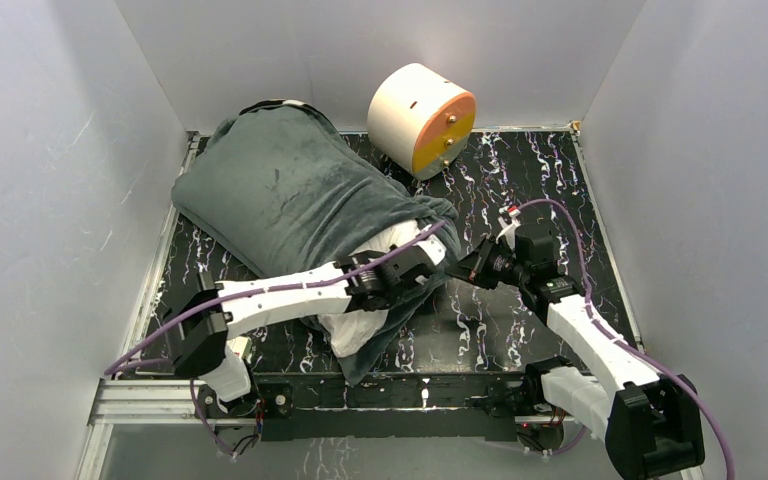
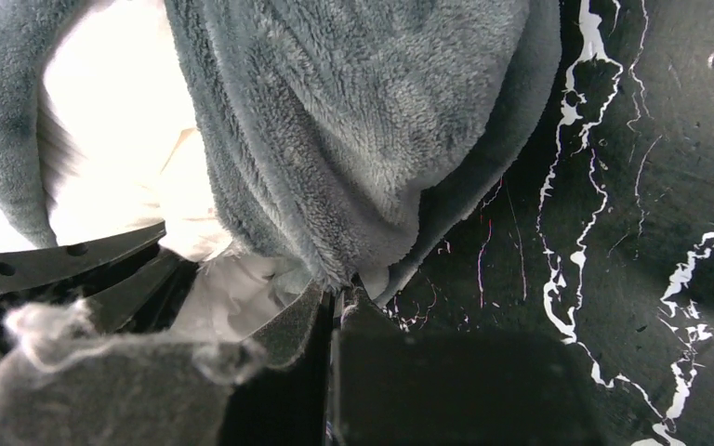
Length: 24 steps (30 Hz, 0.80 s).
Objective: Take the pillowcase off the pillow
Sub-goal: Remove the pillow from the pillowcase.
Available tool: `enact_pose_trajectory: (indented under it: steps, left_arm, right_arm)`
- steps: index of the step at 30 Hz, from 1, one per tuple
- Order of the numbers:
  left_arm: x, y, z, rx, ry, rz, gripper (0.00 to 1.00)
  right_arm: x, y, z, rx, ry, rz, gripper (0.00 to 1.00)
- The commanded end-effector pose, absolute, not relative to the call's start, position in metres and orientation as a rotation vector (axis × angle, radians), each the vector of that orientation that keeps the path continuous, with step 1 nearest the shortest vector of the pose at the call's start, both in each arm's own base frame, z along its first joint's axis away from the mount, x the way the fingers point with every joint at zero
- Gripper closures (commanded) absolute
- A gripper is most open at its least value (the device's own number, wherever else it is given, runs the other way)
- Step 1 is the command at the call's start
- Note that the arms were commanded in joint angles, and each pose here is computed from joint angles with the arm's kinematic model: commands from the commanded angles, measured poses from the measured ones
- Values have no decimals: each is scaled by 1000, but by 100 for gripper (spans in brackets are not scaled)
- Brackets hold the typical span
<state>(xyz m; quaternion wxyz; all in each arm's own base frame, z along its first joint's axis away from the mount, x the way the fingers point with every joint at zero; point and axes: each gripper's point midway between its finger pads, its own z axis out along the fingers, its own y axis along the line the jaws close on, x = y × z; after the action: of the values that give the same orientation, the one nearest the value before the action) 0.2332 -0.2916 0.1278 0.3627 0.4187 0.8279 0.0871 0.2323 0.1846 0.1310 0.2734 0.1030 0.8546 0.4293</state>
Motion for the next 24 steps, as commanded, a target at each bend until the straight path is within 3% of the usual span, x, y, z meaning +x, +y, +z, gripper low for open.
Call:
enact_pose_trajectory:
  steps: [1, 8, 13, 18, 24]
  left_arm:
    - [217, -239, 130, 1051, 2232, 258, 100]
    - [181, -203, 174, 965, 2215, 27, 100]
    - [162, -178, 179, 882, 2292, 2, 100]
    - [167, -191, 184, 826, 2264, -62, 100]
    - [175, -206, 190, 838, 2226, -88, 100]
  right_arm:
    - [263, 161, 149, 291, 2230, 947, 100]
    - [325, 111, 159, 460, 2150, 625, 100]
    - [334, 158, 181, 224, 2198, 966, 100]
    - [293, 189, 201, 22, 2104, 1271, 69]
    - [285, 170, 211, -26, 2109, 1078, 46]
